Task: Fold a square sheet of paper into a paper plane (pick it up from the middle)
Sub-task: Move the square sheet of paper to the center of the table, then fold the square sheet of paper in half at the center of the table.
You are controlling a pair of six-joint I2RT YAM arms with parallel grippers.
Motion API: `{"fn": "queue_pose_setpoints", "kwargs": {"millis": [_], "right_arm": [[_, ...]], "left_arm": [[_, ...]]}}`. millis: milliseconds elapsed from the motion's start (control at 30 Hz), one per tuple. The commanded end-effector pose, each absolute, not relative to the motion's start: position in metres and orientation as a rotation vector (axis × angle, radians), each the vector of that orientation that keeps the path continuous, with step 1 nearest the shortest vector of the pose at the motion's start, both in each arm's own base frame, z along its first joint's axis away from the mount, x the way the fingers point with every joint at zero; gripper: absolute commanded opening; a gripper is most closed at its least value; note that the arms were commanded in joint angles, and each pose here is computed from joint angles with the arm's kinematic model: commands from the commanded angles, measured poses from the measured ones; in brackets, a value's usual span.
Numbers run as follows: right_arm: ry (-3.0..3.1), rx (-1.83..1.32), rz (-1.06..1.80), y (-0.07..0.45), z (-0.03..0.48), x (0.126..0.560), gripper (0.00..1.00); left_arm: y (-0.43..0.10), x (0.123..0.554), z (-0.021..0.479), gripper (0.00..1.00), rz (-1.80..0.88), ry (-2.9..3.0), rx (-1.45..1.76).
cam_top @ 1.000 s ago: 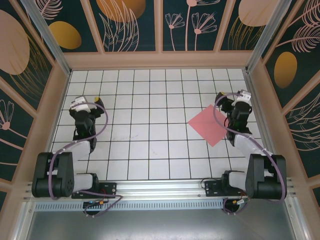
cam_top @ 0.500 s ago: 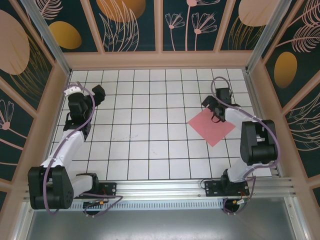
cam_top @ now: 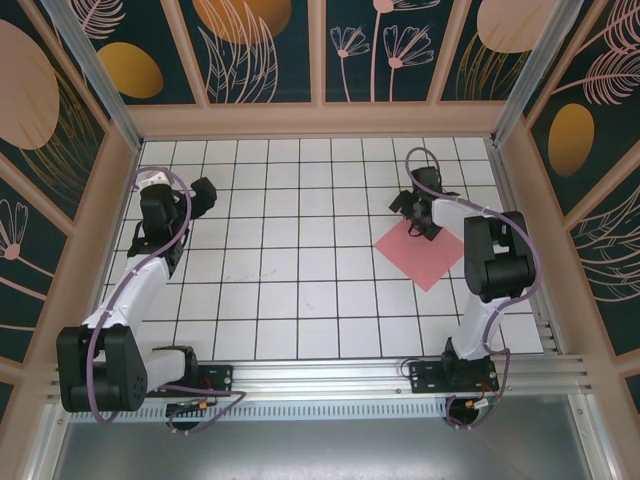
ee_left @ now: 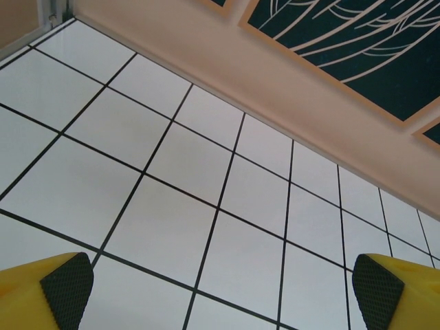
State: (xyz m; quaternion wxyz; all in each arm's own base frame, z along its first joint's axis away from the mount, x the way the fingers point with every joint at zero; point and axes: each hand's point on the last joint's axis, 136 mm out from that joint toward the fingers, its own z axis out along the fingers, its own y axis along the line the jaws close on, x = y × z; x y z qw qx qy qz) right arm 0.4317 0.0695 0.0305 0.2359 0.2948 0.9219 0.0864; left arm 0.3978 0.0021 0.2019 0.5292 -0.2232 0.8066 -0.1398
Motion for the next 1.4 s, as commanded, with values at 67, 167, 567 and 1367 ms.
{"fn": "queue_pose_setpoints", "kwargs": {"millis": [67,167,567,1367], "right_arm": [[2.707,0.630,0.315,0.131,0.001,0.419,0.96],[2.773,0.503,0.357,0.172,-0.009,0.409,0.95],[2.876,0.073,0.486,0.322,-0.004,0.355,0.93],[2.862,0.308,0.025,0.280,0.031,0.339,0.99]], "left_arm": [[-0.001,0.403,0.210,0.99,-0.357,1.925,-0.508],[-0.005,0.404,0.209,0.99,-0.384,1.933,-0.501],[-0.011,0.406,0.201,0.98,-0.411,1.982,-0.501],[-0.013,0.406,0.187,0.99,-0.385,2.079,-0.476]]}}
